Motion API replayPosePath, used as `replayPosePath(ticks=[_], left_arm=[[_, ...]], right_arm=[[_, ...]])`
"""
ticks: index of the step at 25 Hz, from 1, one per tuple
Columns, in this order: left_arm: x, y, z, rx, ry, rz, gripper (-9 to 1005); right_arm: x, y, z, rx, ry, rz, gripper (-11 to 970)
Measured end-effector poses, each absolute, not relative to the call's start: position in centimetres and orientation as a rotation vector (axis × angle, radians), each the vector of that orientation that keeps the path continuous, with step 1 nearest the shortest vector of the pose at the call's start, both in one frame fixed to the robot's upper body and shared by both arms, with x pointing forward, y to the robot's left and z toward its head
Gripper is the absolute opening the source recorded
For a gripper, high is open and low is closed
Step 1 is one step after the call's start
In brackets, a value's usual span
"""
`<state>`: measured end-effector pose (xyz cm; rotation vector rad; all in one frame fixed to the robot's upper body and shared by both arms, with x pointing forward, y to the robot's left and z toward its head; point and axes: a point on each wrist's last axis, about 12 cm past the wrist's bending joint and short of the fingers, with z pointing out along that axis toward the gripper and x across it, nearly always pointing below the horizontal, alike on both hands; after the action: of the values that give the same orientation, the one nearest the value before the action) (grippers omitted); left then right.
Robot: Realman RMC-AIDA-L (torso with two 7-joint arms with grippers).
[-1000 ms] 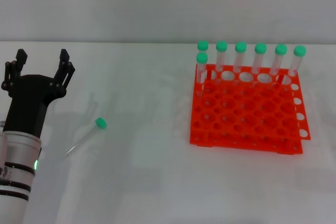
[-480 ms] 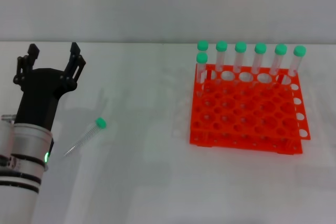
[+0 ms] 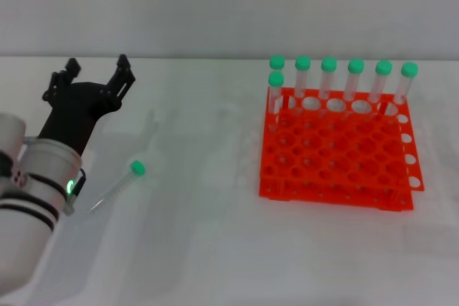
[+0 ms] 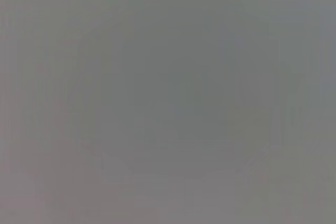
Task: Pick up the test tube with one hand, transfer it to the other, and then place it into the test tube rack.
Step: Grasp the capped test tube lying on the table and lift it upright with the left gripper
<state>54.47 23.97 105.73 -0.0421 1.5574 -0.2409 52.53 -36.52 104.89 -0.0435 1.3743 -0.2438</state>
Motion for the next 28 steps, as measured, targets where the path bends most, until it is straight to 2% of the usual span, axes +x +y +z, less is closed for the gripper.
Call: replayPosePath(ticks=[9, 16, 19, 28], left_arm=[[56.5, 26.3, 108.7, 0.01, 1.752, -0.256, 885], [57.6, 25.6, 110.2, 0.046, 1.852, -0.207, 885], [58.2, 25.8, 110.8, 0.043, 1.962, -0.224, 885], [59.1, 26.0, 113.5, 0.126, 2.109, -0.263, 884]], right_arm=[[52.7, -36.5, 104.8, -0.043, 1.385, -0.243, 886], [52.8, -36.4, 104.8, -0.042, 1.394, -0.241, 885], [52.9, -36.4, 104.7, -0.04, 1.397, -0.242, 885], [53.2, -36.4, 104.8, -0.04, 1.402, -0.24, 886]])
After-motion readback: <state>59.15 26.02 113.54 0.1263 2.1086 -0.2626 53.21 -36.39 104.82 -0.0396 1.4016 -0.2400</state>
